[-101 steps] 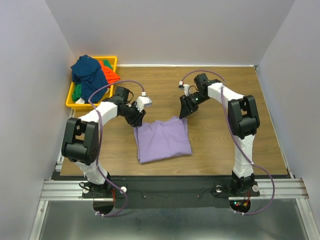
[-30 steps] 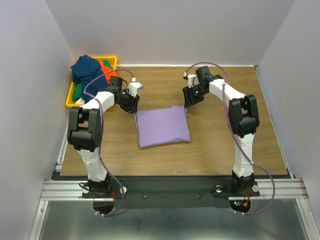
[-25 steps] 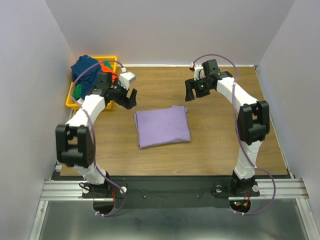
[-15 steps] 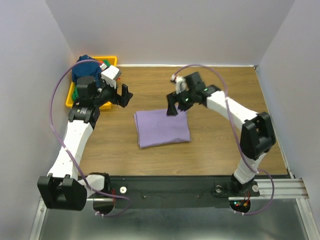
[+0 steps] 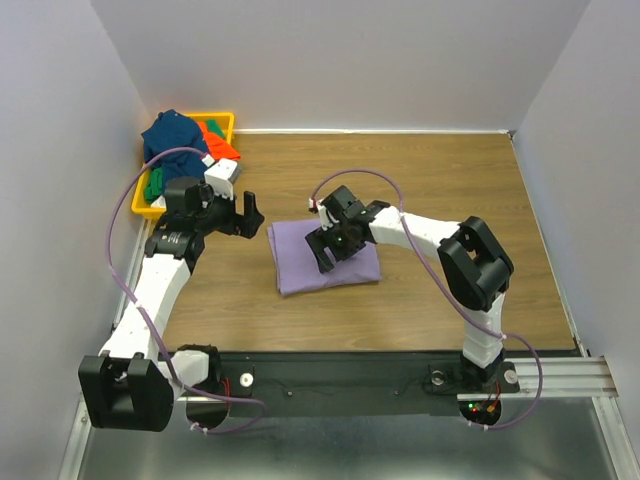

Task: Fold and stack the t-shirts
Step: Neatly place the folded tshirt to the corner

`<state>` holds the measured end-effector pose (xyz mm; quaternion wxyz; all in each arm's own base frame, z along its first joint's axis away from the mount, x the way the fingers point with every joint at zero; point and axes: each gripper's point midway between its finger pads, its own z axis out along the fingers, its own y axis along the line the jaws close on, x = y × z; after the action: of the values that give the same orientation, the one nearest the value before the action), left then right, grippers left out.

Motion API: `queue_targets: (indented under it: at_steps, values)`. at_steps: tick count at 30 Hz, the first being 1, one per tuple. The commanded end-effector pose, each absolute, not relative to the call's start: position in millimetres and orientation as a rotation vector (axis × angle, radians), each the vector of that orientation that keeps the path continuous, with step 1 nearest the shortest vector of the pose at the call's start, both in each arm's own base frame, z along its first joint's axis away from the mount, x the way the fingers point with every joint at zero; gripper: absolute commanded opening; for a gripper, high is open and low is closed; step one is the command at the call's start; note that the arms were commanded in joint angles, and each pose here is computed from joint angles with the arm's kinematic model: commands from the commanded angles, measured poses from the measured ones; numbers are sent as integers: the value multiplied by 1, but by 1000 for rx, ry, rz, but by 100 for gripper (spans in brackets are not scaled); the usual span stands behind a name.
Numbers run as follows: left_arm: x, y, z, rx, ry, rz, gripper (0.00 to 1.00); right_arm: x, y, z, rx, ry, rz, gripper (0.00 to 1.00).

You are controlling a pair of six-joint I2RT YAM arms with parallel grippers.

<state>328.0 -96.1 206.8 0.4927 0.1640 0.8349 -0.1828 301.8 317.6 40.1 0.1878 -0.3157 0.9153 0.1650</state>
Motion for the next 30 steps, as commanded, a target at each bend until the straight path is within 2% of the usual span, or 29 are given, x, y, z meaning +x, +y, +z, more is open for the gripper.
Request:
queue_targets:
  at_steps: [1,4,10,18,30]
  values:
    - [333,-91,229,388,1952,-399,97,332,299,20,-741,2579,216,85]
    - [335,-89,227,393,1963,-375,98,332,284,4,-726,2605,120,82]
    - [338,-81,223,401,1978,-321,98,349,233,0,-640,2645,38,80]
    - [350,-81,219,405,1996,-319,98,383,112,3,-430,2710,-118,80]
    - [362,-78,214,434,2034,-283,98,433,-56,-17,-162,2789,-193,81]
